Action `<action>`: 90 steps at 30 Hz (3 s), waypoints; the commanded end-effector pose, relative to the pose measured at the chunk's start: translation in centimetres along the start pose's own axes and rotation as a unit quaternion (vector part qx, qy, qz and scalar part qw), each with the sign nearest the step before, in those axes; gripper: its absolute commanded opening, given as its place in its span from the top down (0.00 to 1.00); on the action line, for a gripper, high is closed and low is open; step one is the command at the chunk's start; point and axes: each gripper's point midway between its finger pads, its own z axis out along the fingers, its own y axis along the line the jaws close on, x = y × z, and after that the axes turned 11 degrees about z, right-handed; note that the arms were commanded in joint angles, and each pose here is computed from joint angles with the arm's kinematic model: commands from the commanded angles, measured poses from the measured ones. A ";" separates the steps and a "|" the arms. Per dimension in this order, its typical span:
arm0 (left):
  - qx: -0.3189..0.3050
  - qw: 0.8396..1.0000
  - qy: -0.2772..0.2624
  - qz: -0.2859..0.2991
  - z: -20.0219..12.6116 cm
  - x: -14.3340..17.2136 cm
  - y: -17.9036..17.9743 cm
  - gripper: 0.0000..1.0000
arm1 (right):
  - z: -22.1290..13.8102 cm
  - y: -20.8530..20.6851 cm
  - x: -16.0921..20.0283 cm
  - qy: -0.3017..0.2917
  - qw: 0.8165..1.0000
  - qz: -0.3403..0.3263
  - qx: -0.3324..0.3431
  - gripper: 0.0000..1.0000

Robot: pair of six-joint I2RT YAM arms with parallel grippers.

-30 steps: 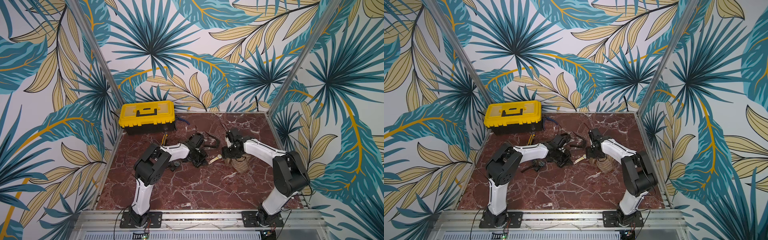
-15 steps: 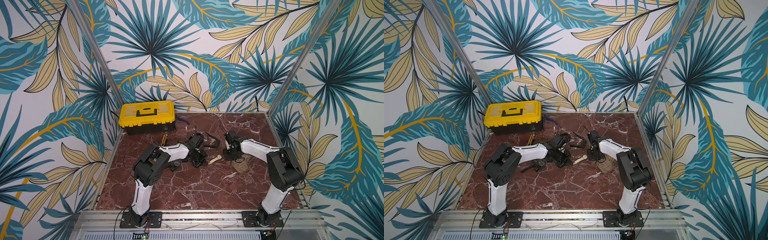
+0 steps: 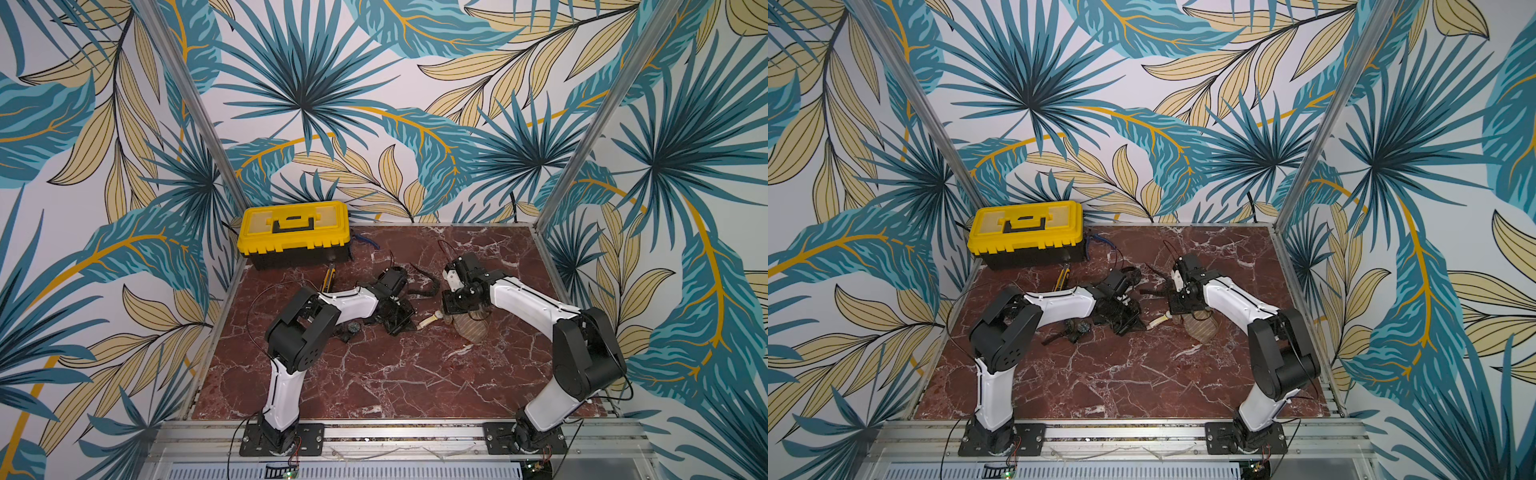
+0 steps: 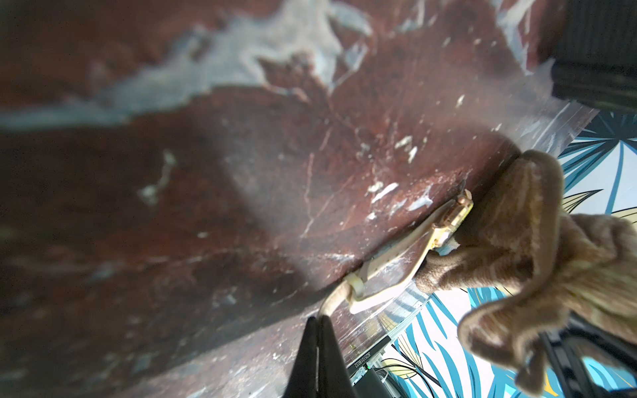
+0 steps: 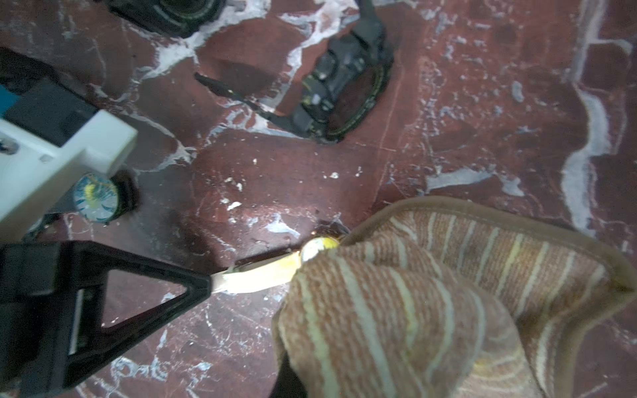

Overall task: Wipe the watch dial
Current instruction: Wipe the dirt from the watch dial.

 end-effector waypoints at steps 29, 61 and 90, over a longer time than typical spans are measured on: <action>-0.011 1.000 0.013 0.002 -0.4 0.9 0.7 1.00 | 1.3 -4.7 1.1 0.058 0.993 0.043 0.091 1.00; -0.014 1.000 0.015 0.003 -0.1 1.0 0.8 1.00 | 1.8 -3.9 1.8 0.080 0.993 0.023 0.089 1.00; -0.015 1.000 0.018 0.002 0.0 1.1 0.8 1.00 | 2.1 -5.8 1.8 0.101 0.990 0.079 0.061 1.00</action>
